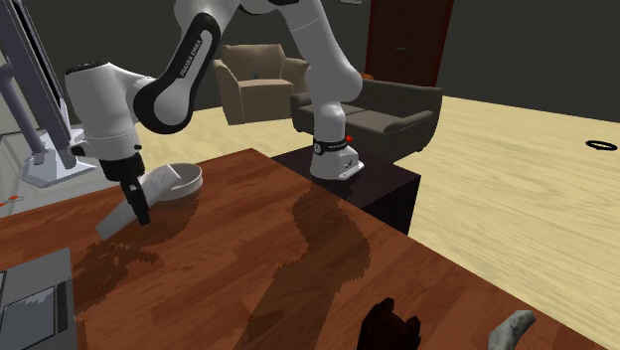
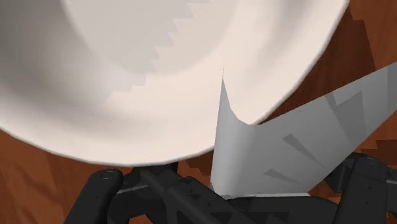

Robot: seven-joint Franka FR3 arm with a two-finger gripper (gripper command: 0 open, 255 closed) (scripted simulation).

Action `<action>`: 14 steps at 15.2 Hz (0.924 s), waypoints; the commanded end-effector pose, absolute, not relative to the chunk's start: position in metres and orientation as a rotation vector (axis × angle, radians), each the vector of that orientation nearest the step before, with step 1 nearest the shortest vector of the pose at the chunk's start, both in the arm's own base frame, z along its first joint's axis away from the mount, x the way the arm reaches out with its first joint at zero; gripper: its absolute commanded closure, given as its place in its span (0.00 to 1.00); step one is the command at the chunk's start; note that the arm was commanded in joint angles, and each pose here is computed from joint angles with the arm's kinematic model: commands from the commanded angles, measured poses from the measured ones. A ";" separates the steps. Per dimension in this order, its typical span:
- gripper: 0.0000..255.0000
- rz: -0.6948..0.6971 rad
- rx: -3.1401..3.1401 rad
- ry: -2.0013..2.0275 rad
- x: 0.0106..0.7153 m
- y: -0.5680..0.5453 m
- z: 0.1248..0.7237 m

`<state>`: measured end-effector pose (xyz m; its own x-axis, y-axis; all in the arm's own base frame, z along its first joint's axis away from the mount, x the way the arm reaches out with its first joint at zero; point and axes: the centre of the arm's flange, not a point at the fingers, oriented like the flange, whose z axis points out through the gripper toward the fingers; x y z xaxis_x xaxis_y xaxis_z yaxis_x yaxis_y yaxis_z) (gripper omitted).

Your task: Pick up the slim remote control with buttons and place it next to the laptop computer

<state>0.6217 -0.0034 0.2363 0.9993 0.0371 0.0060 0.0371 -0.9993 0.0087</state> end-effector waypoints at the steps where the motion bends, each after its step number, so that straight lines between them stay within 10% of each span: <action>1: 0.00 -0.012 3.133 0.056 0.618 -0.004 0.230; 14: 0.00 -0.012 3.133 0.056 0.620 0.002 0.280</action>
<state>0.6202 0.0024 0.2797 0.9993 0.0356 -0.0077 0.0356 -0.9993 0.0079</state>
